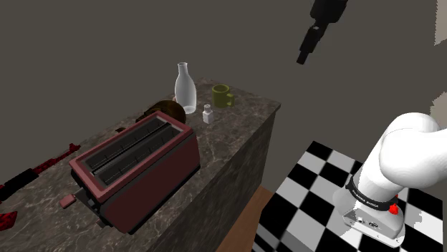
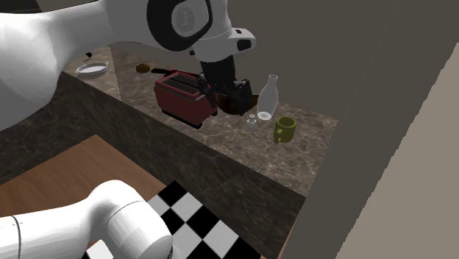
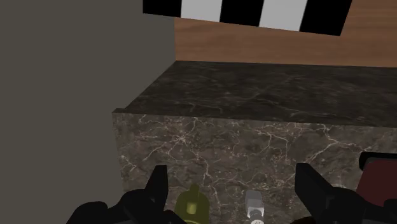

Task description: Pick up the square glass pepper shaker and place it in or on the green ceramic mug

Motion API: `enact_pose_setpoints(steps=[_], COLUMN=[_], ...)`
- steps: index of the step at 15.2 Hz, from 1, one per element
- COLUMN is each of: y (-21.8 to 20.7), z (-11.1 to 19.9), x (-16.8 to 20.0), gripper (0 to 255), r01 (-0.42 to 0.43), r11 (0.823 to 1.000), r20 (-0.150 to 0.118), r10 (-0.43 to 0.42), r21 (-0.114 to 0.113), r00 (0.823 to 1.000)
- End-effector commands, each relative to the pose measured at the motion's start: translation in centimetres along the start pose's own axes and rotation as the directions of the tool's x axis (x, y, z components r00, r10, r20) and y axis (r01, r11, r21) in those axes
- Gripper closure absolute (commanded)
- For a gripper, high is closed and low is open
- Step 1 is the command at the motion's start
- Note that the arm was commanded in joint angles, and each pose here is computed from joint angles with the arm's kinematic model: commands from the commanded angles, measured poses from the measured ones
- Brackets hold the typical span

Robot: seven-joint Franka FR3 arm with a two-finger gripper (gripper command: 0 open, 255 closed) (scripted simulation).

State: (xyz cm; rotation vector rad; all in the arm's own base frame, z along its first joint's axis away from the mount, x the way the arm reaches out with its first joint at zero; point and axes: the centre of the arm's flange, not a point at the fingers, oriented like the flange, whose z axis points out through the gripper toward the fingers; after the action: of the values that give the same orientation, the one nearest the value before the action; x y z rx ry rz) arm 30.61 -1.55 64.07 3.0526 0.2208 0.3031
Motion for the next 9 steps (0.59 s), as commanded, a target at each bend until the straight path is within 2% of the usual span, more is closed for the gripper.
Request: enact_pose_setpoints(steps=[1,9], y=[0.0,-2.9], z=[0.0,7.7], x=[0.0,6.3], gripper=[0,0], r01=[0.000,-0.014], r11=[1.000,1.000], r20=[0.000,-0.025], r10=[0.000,0.014], r21=[0.000,-0.004], r00=[1.000,1.000])
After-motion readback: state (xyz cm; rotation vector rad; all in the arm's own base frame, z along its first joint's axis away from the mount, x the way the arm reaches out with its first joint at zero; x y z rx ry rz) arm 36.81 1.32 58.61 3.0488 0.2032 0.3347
